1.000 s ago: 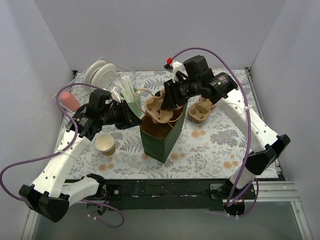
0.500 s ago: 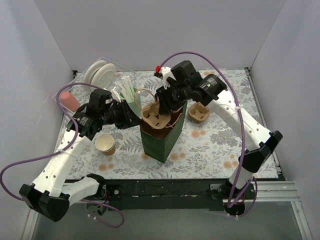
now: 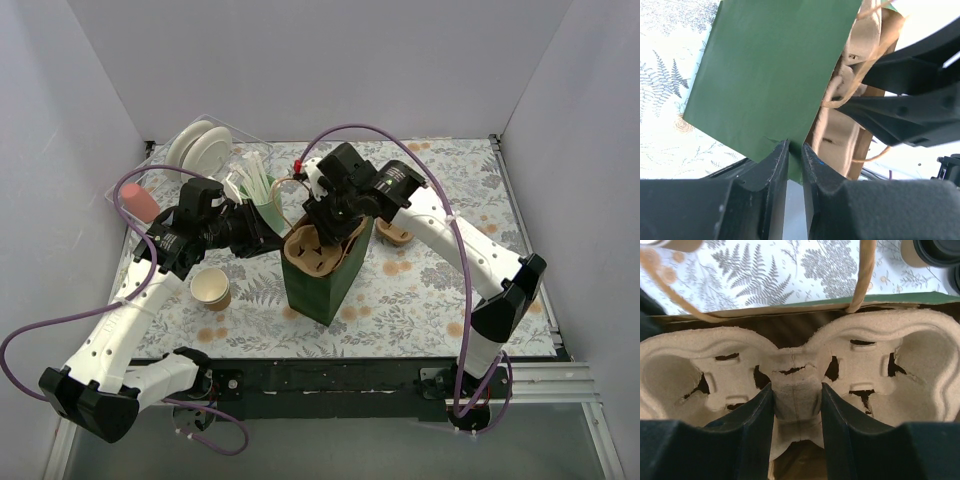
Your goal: Pack the takeout coffee
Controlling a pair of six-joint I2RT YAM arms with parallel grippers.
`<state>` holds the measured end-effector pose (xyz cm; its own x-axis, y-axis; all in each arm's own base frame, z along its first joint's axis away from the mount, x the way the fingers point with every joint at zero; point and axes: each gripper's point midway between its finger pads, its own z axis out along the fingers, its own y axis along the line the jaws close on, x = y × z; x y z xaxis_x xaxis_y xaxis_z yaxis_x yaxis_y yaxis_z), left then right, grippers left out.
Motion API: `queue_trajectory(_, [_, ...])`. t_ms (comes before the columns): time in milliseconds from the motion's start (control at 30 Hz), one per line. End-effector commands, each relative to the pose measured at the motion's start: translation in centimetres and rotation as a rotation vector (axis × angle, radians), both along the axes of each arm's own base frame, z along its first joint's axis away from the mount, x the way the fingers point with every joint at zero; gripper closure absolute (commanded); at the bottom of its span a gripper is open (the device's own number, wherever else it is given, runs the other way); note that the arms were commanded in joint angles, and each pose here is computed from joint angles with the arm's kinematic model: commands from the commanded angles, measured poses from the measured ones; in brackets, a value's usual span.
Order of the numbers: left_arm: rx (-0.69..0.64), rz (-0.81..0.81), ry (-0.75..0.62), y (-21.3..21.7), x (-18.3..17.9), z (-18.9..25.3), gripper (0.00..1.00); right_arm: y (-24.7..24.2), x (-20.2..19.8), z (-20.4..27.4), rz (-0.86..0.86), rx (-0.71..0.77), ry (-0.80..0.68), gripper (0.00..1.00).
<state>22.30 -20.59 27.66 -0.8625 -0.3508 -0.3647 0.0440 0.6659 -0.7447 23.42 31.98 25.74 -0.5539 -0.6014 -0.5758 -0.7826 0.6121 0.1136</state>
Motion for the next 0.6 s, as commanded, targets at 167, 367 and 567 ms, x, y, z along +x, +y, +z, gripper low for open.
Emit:
queue_trajectory(167, [-0.013,-0.012,-0.031,-0.1,0.1,1.1,0.84,-1.9,1.4,-1.7,-0.073,-0.050,-0.099,0.59])
queue_trajectory(367, [-0.017,-0.013,-0.018,-0.2,0.0,0.8,0.83,-1.6,1.9,-2.7,-0.089,-0.027,-0.120,0.58])
queue_trajectory(567, [-0.017,-0.013,-0.020,-0.1,-0.2,0.9,0.83,-1.2,1.6,-4.2,-0.080,-0.016,-0.104,0.58])
